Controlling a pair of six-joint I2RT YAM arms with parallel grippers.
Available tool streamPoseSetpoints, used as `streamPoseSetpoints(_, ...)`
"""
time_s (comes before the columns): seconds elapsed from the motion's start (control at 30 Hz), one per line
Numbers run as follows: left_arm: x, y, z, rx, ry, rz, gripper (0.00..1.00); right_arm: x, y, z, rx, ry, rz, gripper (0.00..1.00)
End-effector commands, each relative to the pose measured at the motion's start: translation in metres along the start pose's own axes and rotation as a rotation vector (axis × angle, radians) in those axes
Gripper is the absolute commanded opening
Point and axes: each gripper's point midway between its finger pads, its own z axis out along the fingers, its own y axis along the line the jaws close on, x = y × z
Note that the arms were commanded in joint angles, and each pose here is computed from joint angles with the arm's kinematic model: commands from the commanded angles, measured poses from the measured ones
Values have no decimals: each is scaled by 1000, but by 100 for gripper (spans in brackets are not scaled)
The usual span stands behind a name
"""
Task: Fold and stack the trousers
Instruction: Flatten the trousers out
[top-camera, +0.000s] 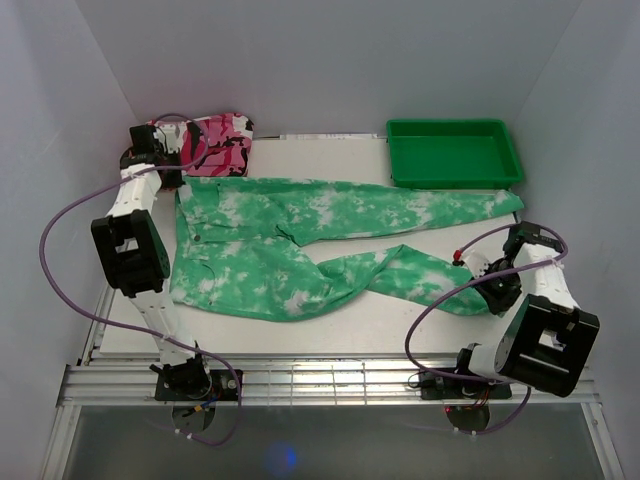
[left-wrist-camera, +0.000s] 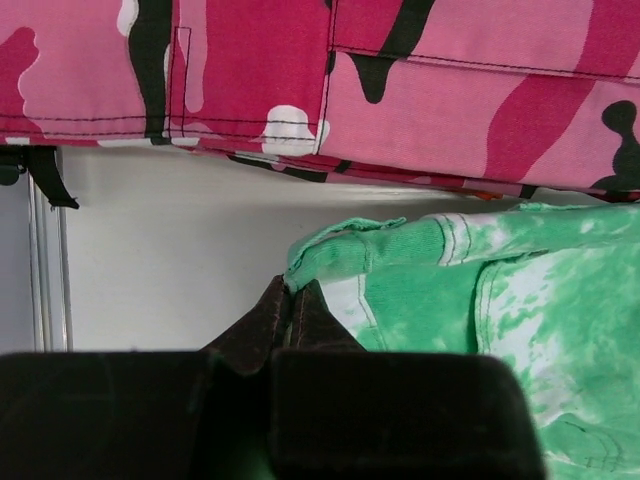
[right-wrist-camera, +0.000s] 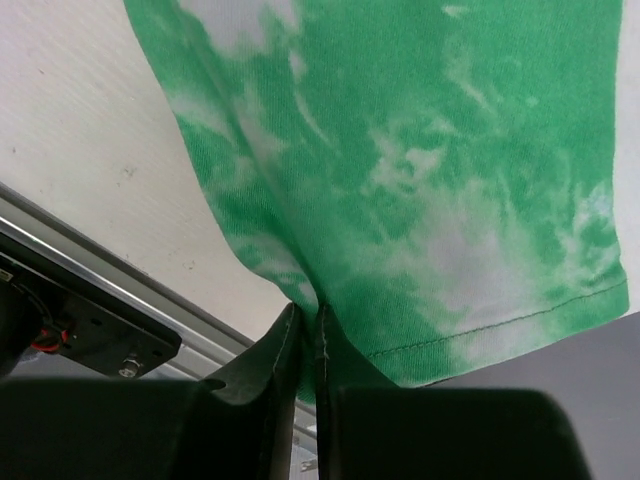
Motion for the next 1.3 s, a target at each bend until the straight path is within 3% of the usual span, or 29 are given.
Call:
streamPoseSetpoints(0.0,-26,16,-13,-31,-49,59,9,12,-28,-16,26,63,-239,8)
streamPoseSetpoints(0.03,-30,15,-18,-25,-56,65,13,10,-35,-18,43,59,-242,8)
streamPoseSetpoints(0.07,-32,11,-27,13,-61,70,30,-1,-59,-29,127,28,-256,8)
streamPoseSetpoints(0.13,-25,0,-35,90,-31,75,48,-4,-64,-33,141,25,-259,8)
streamPoseSetpoints(0.2,-16,-9,-59,136,-4,104,63,-24,-72,-47,158,-62,-274,22)
streamPoseSetpoints(0.23,-8,-13,-66,155,17,115,76,-30,-73,-51,148,-80,-278,32)
streamPoseSetpoints(0.27,0,-16,-78,165,37,122,78,-35,-71,-55,136,-109,-274,54)
streamPoseSetpoints(0.37,50,-17,-105,201,174,89,79,-45,-73,-77,129,-146,-249,83)
streamPoseSetpoints(0.47,90,-19,-119,251,265,69,79,-50,-78,-93,150,-182,-248,98)
streamPoseSetpoints(0.6,150,-34,-129,302,393,65,79,-61,-91,-94,169,-229,-244,98)
streamPoseSetpoints(0.73,210,-42,-122,330,556,25,74,-72,-107,-68,69,-257,-147,95)
streamPoseSetpoints(1.0,238,-27,-89,229,657,-37,64,-91,-158,-37,13,-291,-73,91)
streamPoseSetpoints(1.27,277,8,-73,115,811,-74,59,-80,-163,21,-62,-222,-146,91)
